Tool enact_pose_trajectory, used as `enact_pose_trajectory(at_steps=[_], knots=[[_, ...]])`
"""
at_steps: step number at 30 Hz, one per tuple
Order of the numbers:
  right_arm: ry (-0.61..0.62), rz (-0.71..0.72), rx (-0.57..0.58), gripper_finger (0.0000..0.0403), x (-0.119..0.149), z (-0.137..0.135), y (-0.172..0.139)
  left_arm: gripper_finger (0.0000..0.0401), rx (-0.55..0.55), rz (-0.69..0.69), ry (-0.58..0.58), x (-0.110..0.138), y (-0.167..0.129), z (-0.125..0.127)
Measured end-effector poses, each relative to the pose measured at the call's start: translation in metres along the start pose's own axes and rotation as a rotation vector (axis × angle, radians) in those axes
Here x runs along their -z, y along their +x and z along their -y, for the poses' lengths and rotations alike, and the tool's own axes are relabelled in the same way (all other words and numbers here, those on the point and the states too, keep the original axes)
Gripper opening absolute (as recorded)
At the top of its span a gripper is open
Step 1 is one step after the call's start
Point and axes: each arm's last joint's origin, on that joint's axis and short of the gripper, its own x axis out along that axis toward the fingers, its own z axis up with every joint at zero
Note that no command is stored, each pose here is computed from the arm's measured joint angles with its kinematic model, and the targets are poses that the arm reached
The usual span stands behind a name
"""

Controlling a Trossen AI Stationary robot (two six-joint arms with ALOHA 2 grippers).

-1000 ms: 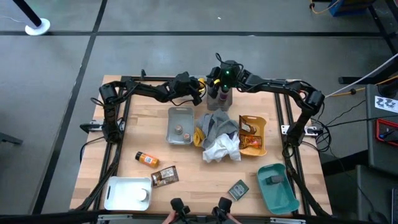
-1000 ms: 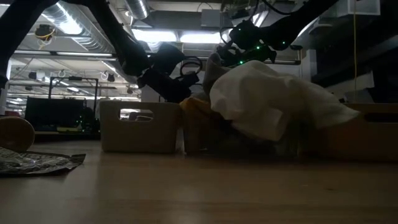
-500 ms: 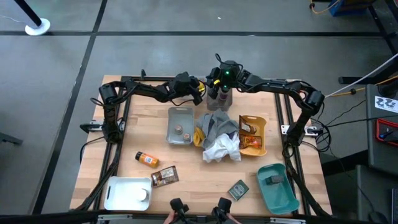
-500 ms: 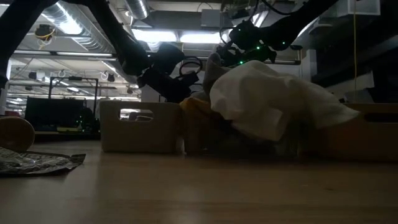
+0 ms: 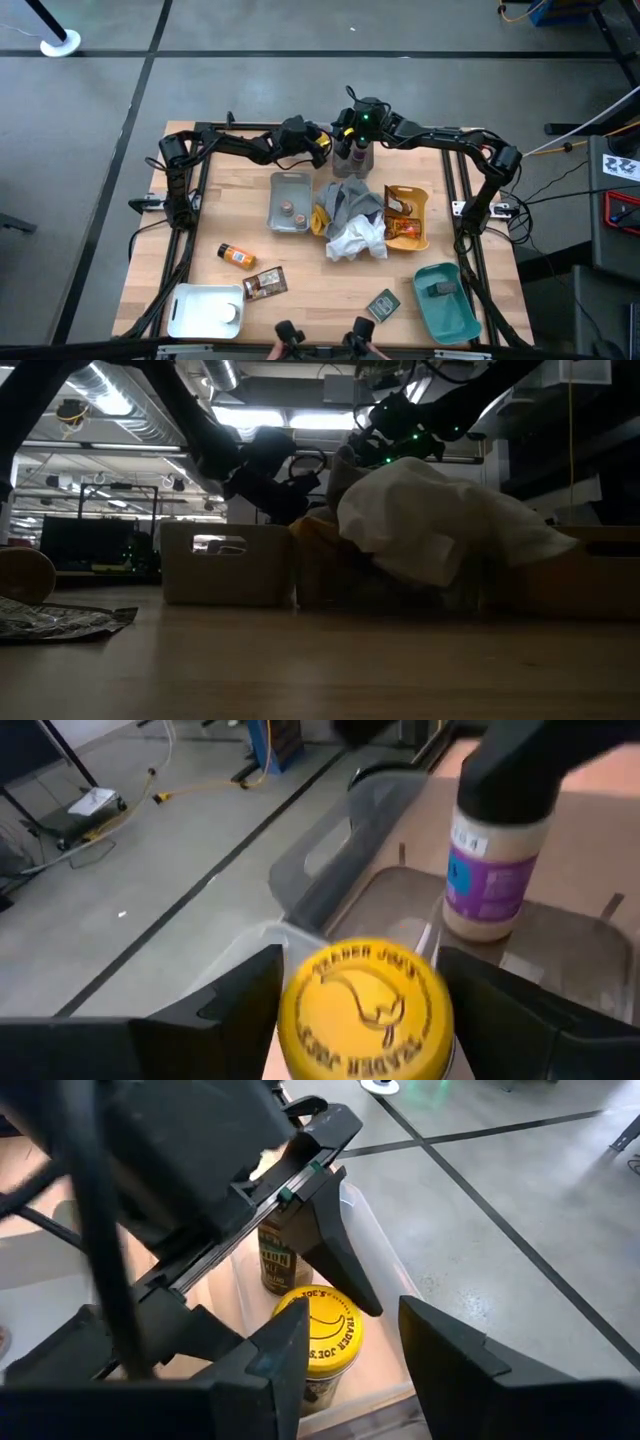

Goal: Sort spices by type
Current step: Put the yellow seasoning bottle into the transparent bin, then put the black seasoning bottle into the black bin

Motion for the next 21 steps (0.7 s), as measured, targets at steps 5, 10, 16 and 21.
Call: enact_pose_trajectory(at_steps=[5, 10, 16, 21], knots=[[-0.004, 0.03, 0.012, 0.0156, -0.009, 0.001, -0.012, 0.0249, 0.01, 0.039, 0.008, -0.015, -0.005, 0.004], [-0.007, 0.023, 0.063, 0.0156, -0.02, 0.001, -0.034, 0.0249, 0.012, 0.096, 0.005, -0.038, -0.025, 0.002], [-0.004, 0.009, 0.057, 0.0156, -0.034, -0.002, -0.074, 0.0249, 0.037, 0.086, -0.03, -0.068, -0.071, 0.0], [-0.02, -0.032, -0.005, 0.0156, -0.04, -0.021, -0.104, 0.0249, 0.117, -0.034, -0.005, -0.08, -0.124, 0.012]])
